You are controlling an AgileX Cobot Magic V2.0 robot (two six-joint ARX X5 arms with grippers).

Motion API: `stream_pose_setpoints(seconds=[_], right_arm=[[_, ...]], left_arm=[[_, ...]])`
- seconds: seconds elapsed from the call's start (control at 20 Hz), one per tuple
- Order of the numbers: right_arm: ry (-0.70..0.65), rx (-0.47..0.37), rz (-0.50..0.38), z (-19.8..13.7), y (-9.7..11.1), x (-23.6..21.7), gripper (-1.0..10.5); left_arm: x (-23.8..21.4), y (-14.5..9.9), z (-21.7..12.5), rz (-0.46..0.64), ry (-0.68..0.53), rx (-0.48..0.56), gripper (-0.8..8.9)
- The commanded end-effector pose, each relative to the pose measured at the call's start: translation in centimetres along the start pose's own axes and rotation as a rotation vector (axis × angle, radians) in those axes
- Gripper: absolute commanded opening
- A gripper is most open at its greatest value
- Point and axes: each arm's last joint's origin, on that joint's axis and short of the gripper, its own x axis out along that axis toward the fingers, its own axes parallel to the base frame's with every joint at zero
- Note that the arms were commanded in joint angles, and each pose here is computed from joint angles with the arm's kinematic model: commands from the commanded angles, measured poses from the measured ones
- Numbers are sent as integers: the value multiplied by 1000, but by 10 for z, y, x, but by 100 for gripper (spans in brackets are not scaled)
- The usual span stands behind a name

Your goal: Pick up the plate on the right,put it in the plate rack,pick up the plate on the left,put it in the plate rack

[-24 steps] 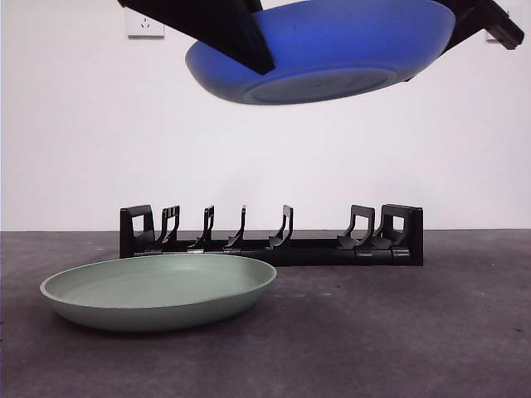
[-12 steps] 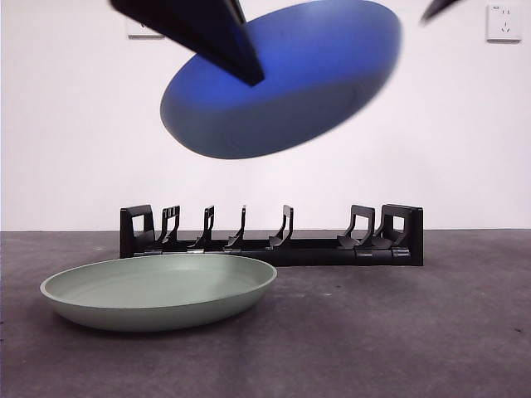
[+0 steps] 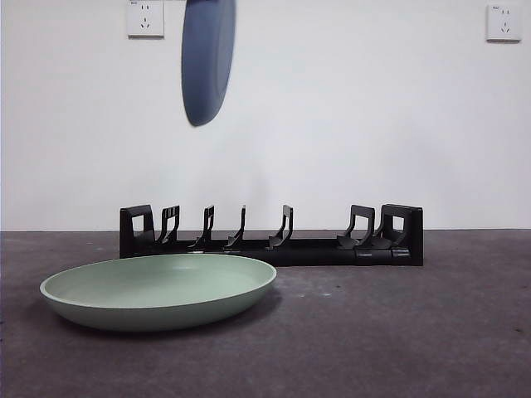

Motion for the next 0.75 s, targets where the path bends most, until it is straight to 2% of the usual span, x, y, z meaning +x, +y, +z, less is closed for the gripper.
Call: stream_pose_setpoints(seconds=[0.05, 0.3, 0.55, 0.75], right_arm=[[24, -7, 34, -1, 0, 6, 472], [37, -4, 35, -3, -1, 7, 472], [56, 1, 35, -4, -1, 7, 472], [62, 3, 34, -4, -1, 9, 472]], left_arm=[[11, 16, -8, 22, 6, -78, -9], [38, 45, -35, 67, 47, -124, -9], [57, 61, -59, 90, 90, -129, -9], [68, 68, -78, 102, 147, -94, -9]])
